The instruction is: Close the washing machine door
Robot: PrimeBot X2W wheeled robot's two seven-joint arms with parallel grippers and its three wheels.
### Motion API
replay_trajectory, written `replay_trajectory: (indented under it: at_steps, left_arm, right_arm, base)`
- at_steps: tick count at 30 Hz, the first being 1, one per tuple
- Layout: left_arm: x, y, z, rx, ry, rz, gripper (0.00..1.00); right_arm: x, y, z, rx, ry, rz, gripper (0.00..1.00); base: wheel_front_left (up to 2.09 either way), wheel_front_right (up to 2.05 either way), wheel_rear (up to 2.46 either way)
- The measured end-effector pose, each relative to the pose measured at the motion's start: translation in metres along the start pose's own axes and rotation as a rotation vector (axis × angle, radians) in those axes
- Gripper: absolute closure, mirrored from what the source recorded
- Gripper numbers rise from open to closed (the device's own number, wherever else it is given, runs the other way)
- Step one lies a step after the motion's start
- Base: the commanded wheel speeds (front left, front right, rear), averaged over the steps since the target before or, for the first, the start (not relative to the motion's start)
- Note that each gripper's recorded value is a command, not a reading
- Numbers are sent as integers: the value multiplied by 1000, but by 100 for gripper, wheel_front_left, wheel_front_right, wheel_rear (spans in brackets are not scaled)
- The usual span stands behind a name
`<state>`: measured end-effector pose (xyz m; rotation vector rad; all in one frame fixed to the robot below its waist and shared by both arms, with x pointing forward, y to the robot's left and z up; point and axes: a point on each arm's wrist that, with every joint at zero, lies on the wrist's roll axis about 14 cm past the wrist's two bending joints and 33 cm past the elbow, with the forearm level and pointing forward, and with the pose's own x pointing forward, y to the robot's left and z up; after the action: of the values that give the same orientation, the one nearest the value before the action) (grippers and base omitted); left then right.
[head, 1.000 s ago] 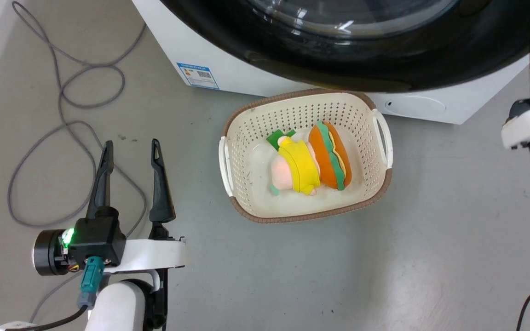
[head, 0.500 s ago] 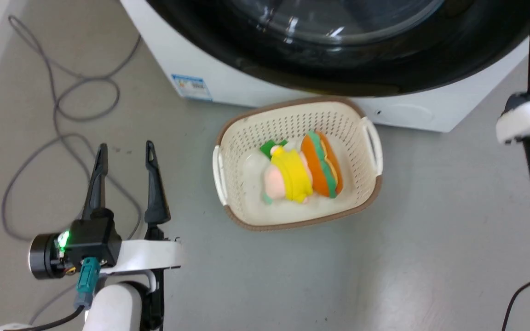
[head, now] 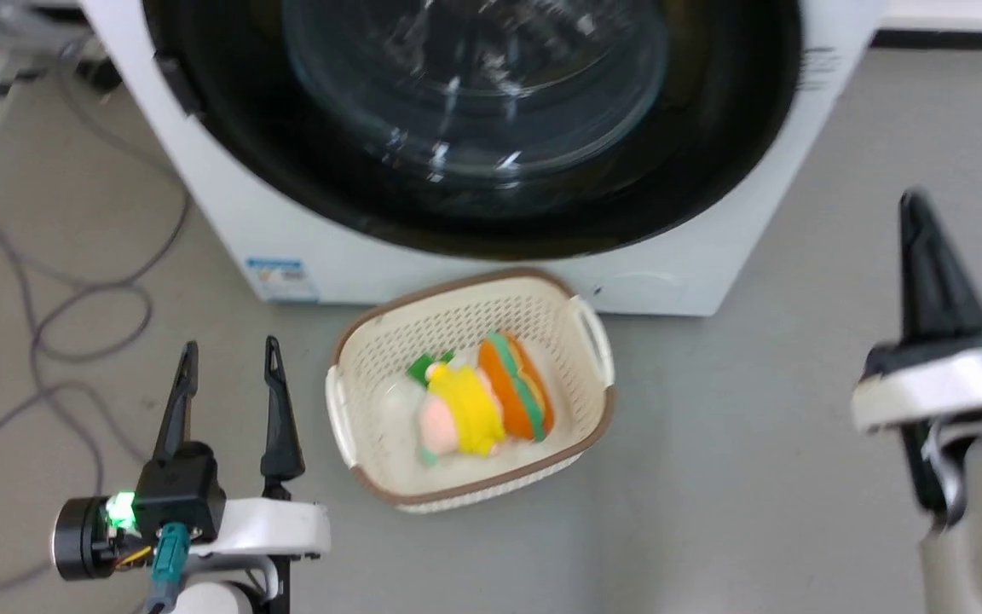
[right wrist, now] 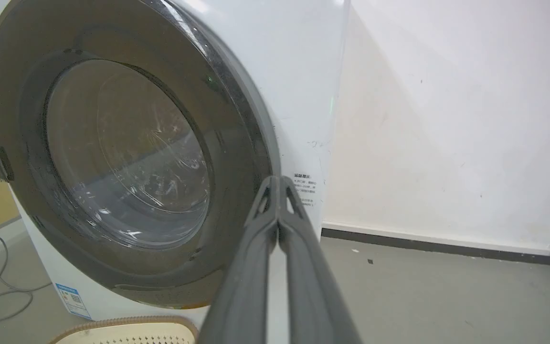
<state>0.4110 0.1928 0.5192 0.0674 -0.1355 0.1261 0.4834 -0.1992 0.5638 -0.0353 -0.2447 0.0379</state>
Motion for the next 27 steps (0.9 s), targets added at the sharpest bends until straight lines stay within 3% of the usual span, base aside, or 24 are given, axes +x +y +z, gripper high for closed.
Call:
replay_trajectory:
  at_steps: [1, 2, 3, 21, 22, 27]
  left_arm:
    - [-1, -3, 1, -3, -3, -9, 0]
    - [-2, -6, 3, -5, -7, -18, 0]
    - [-2, -8, 5, -7, -11, -24, 0]
    - [-35, -16, 26, -12, -50, -72, 0]
    - [-35, -16, 26, -12, -49, -72, 100]
    - [-35, -16, 26, -13, -48, -71, 100]
  right_arm:
    - [-8, -2, -1, 27, 9, -13, 74]
    - [-17, -4, -2, 55, 15, -26, 27]
    - [-25, -3, -2, 68, 22, -28, 0]
    - [-137, -16, -17, 118, 131, -109, 0]
    - [-137, -15, -17, 118, 132, -108, 100]
    - [-136, -15, -17, 118, 132, -107, 100]
  base:
    - [0, 0, 0]
    - [0, 0, 0]
    - [0, 0, 0]
    - [0, 0, 0]
    - [0, 0, 0]
    - [0, 0, 0]
